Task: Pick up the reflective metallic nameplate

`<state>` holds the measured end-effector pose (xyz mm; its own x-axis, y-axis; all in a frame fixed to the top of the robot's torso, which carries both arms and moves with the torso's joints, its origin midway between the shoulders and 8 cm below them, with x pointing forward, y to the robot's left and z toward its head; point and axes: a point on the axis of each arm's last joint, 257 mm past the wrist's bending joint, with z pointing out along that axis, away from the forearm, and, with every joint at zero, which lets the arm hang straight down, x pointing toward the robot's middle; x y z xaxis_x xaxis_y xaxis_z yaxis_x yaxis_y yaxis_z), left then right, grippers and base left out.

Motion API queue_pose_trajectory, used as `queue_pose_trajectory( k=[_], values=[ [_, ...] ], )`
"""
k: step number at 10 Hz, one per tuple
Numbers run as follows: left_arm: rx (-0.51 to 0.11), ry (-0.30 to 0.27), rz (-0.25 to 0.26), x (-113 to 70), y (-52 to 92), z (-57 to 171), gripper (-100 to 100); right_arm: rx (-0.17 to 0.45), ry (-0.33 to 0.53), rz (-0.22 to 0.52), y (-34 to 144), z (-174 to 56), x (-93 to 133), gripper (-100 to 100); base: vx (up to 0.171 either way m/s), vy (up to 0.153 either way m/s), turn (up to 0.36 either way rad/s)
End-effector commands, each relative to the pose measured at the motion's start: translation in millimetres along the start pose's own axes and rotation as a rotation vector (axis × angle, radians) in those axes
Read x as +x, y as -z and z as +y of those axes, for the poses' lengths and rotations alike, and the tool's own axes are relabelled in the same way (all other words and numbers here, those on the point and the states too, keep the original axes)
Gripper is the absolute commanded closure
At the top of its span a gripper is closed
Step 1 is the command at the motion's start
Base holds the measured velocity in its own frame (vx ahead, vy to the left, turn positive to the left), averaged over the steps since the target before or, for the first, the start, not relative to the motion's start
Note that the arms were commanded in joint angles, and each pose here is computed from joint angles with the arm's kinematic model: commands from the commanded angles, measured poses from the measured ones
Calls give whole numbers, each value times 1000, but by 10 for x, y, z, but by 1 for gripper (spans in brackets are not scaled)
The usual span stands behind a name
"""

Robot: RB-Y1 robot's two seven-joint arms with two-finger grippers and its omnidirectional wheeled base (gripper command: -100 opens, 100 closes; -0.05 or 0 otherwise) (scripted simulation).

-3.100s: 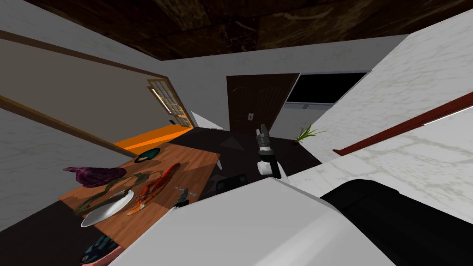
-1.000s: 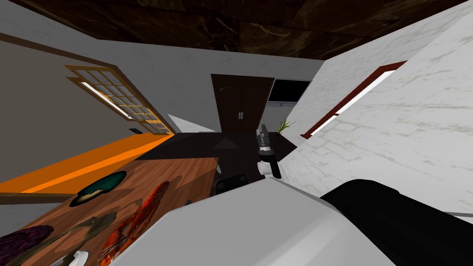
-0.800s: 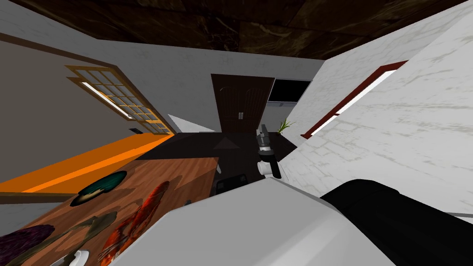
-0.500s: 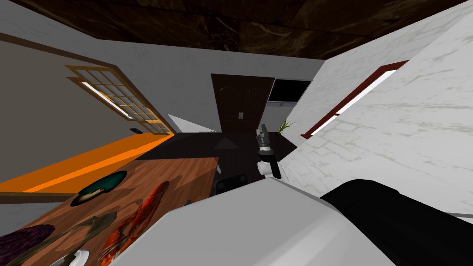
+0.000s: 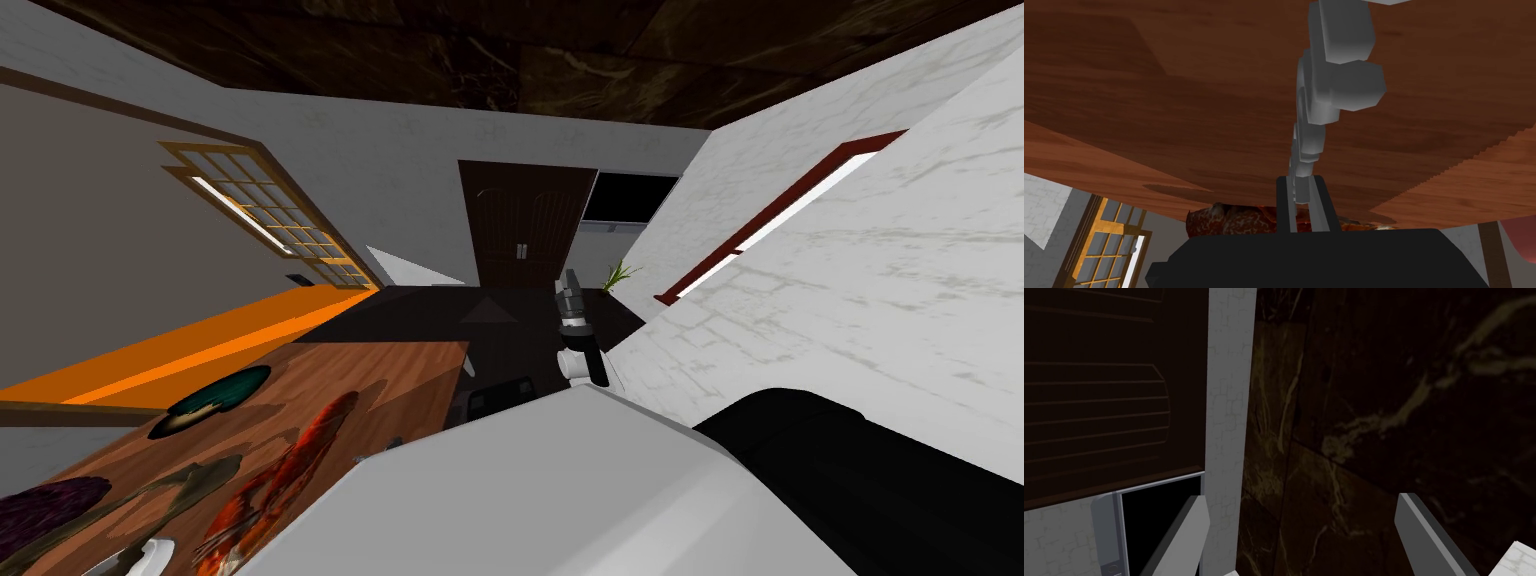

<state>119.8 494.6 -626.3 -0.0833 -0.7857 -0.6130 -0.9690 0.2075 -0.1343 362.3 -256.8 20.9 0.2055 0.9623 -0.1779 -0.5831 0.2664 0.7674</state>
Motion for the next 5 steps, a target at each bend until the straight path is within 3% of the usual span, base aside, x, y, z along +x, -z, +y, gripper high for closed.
queue_pose_trajectory(
  k=[1, 3, 4, 5],
  values=[
    [3, -2, 2, -47, -4, 10, 100, 0, 0, 0, 0, 0, 0, 0, 16, -82, 13],
    [11, -12, 4, -255, -83, 37, 100, 0, 0, 0, 0, 0, 0, 0, 14, -88, 39],
    [9, -1, 3, -187, -41, 23, 100, 0, 0, 0, 0, 0, 0, 0, 4, -57, 26],
    [11, -8, 3, -202, -45, 22, 0, 0, 0, 0, 0, 0, 0, 0, 0, -10, -2]
  ],
)
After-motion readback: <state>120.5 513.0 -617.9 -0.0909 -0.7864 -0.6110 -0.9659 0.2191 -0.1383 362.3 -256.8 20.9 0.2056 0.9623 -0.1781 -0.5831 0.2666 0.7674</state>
